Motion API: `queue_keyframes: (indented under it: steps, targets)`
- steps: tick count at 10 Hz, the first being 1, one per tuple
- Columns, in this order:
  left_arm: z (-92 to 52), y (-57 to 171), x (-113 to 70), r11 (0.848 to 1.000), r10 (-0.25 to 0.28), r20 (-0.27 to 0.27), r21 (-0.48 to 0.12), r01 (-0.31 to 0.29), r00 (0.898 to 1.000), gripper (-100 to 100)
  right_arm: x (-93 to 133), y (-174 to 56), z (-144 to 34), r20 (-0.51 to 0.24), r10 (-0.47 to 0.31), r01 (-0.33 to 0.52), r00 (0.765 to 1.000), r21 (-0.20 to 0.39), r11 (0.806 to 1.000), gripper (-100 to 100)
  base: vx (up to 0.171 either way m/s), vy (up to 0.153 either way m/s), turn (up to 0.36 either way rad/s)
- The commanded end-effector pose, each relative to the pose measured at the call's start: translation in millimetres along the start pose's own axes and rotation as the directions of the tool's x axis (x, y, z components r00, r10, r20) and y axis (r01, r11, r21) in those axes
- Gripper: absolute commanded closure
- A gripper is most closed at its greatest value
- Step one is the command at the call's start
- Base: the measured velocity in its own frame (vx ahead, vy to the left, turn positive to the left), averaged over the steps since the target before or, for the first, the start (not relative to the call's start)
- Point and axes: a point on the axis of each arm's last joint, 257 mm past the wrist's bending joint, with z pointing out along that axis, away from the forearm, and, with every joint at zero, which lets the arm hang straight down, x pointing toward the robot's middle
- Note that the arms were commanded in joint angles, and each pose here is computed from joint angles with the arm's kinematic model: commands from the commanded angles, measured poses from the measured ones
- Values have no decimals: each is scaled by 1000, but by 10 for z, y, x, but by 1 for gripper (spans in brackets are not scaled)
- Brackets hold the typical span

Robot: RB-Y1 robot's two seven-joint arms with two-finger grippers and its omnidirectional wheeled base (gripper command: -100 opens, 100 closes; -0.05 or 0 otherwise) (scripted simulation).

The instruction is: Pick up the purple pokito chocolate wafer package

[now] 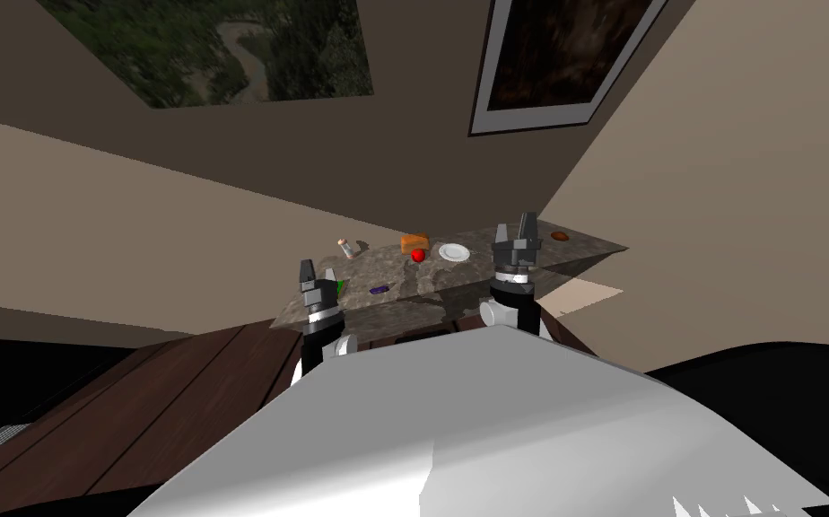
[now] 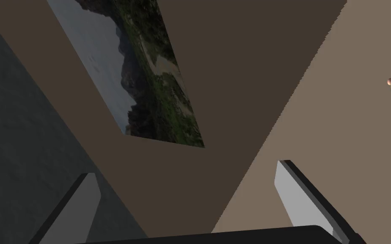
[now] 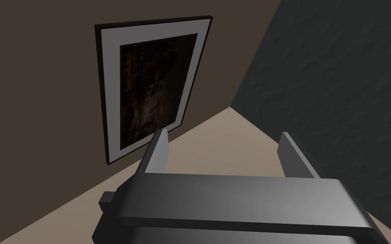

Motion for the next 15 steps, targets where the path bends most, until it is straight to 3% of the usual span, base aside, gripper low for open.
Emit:
queue_keyframes:
  steps: [1, 4, 7, 10, 12, 13, 14, 15]
  targets:
    - [11, 75, 50, 1000, 9, -33, -16, -9, 999, -100, 0, 0, 0, 0, 0, 0, 1000, 0, 1000, 0, -29, 16, 6]
    - [41, 381, 181, 996, 19, -108, -85, -28, 994, -100, 0, 0, 0, 0, 0, 0, 1000, 0, 1000, 0, -77, 51, 4]
    - [81, 832, 316, 982, 12, -172, -185, -45, 985, -100, 0, 0, 1, 0, 0, 0, 1000, 0, 1000, 0, -143, 84, 6]
    - [79, 1072, 361, 967, 7, -191, -249, -55, 982, -100, 0, 0, 0, 0, 0, 0, 1000, 0, 1000, 0, -89, 46, 1]
    - [84, 1279, 403, 952, 0, -207, -299, -63, 978, -100, 0, 0, 0, 0, 0, 0, 1000, 0, 1000, 0, -91, 45, 3]
    - [97, 1469, 442, 938, -8, -219, -341, -69, 976, -100, 0, 0, 0, 0, 0, 0, 1000, 0, 1000, 0, -100, 54, 7]
    - [88, 1494, 442, 934, -8, -220, -351, -71, 976, -100, 0, 0, 0, 0, 0, 0, 1000, 0, 1000, 0, -82, 50, -2]
    - [116, 1660, 482, 918, -16, -230, -389, -76, 973, -100, 0, 0, 0, 0, 0, 0, 1000, 0, 1000, 0, -84, 52, 6]
